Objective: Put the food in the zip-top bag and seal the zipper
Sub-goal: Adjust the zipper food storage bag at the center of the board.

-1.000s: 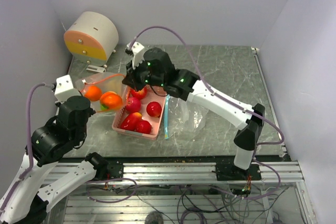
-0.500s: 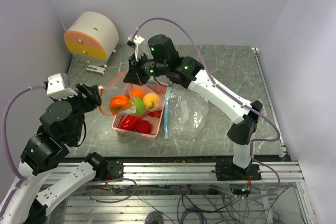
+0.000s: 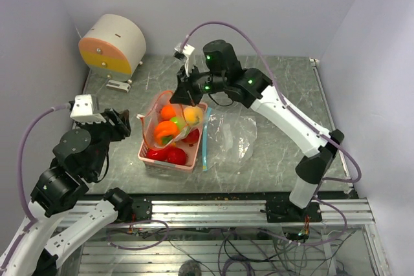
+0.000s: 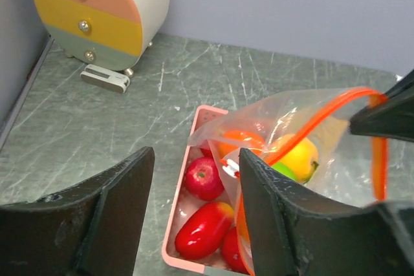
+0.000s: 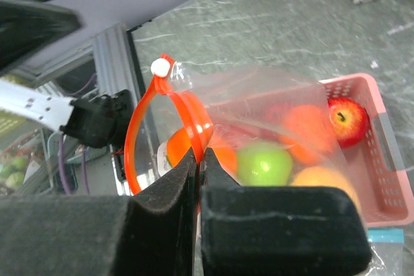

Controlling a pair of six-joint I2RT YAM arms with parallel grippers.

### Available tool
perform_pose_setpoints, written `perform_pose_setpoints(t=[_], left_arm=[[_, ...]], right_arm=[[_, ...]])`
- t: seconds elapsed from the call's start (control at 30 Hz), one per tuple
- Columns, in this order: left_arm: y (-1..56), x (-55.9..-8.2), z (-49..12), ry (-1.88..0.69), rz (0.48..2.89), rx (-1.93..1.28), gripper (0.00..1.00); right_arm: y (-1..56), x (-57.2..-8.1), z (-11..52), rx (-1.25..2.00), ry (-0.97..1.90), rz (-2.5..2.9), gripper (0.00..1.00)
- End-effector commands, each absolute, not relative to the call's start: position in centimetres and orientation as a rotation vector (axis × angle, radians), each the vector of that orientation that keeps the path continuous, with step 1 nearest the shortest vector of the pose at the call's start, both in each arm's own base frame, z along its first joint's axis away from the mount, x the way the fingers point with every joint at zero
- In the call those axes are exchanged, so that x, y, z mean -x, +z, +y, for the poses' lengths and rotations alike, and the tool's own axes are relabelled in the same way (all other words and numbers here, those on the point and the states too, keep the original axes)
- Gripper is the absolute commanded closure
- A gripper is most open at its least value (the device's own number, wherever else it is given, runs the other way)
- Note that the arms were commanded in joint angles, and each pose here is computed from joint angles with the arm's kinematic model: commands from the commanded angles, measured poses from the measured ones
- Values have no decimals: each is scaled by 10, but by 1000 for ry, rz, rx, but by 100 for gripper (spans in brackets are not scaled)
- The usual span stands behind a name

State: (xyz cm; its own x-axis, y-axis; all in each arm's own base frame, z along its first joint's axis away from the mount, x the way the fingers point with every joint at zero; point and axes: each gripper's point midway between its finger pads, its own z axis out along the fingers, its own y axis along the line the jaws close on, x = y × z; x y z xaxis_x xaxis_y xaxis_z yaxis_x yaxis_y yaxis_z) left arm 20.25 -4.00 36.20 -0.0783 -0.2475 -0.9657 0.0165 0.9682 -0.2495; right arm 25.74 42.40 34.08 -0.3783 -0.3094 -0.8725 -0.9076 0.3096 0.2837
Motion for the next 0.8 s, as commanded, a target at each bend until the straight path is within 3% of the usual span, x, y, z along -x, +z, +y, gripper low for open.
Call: perform_pose_setpoints(t=[0.0,0.07,0.13,0.6,0.77], left_arm=[[356,-207,-47,-195,1648,100,39],[359,-206,-52,-212,1627,51,50],[365,-200,-67,-279,1573,-75,51],[398,-134,-115,-439,1069,-607,33],[390,-150,-146,-474,1109,-733,2]], right_arm=[[381,-225,412,1243,1138,1641,100],[391,-218,404,1278,1148,1580,100],[401,-213,396,1310,1144,1523,100],[440,-201,375,1331,1124,1386,100],[442,-206,380,1297,1147,1418,100]])
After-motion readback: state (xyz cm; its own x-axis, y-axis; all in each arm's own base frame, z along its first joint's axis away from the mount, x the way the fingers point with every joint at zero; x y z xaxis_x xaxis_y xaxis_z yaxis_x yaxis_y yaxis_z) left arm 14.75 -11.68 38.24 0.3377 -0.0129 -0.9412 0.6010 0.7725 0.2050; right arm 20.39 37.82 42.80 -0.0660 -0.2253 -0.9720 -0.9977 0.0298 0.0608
